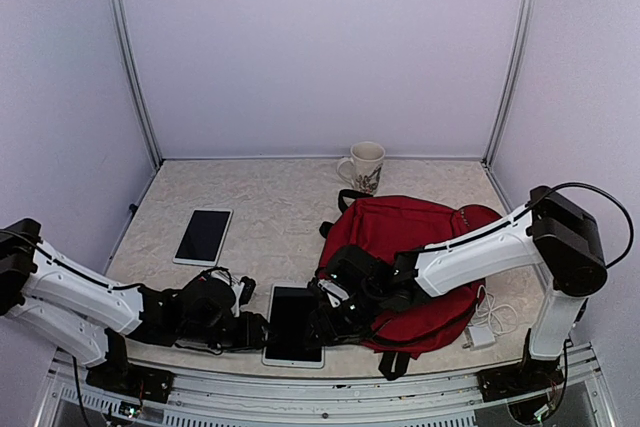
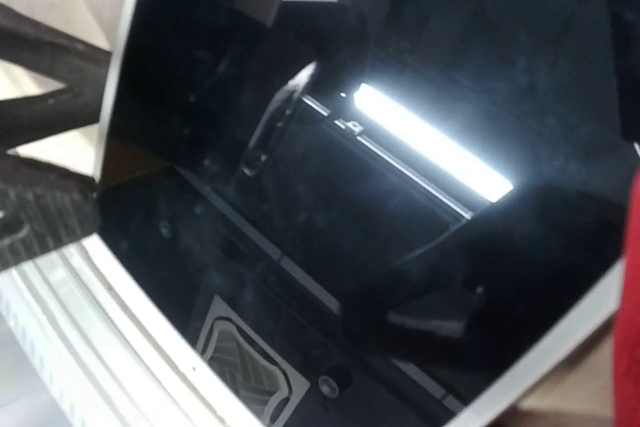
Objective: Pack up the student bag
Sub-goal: Pick up the pen from the corner of the board.
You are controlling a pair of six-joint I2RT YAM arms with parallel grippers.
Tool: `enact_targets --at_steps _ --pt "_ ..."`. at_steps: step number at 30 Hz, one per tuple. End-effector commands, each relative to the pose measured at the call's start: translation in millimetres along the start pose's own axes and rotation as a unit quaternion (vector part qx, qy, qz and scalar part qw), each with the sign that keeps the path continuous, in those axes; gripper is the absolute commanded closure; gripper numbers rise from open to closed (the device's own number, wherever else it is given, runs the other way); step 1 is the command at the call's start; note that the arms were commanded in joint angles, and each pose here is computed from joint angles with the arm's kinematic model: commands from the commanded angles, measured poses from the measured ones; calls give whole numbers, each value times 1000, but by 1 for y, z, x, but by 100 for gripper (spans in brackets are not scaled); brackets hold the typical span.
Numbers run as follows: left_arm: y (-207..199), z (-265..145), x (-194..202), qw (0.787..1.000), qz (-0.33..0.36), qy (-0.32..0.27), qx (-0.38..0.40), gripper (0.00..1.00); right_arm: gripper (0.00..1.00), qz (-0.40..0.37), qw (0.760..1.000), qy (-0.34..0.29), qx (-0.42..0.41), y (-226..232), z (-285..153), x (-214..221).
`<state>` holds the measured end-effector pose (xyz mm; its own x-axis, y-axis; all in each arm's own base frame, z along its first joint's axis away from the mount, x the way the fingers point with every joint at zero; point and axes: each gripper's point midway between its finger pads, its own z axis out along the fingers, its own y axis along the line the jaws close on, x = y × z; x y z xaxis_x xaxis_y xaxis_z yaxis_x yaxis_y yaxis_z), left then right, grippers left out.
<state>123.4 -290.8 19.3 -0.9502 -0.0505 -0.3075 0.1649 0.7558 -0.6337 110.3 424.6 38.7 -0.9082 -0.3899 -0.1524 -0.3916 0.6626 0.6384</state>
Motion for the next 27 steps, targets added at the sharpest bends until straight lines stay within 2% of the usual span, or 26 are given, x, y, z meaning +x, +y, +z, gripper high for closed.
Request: enact_targets --at_steps 1,9,15,19,27 --pt "62 2 62 986 -2 131 -100 55 37 -72 990 -96 -68 55 -5 -57" --pt "57 -5 27 992 -2 74 -98 50 37 -98 983 -146 -60 64 -23 -93" --pt "56 -4 0 992 7 57 -113 47 37 -100 982 -151 -46 55 -27 -108" --pt "65 -6 0 991 0 57 -121 48 37 -92 985 -144 -23 43 -25 -104" --pt "76 3 12 990 -5 73 -118 47 39 -85 987 -114 -72 52 -13 -94"
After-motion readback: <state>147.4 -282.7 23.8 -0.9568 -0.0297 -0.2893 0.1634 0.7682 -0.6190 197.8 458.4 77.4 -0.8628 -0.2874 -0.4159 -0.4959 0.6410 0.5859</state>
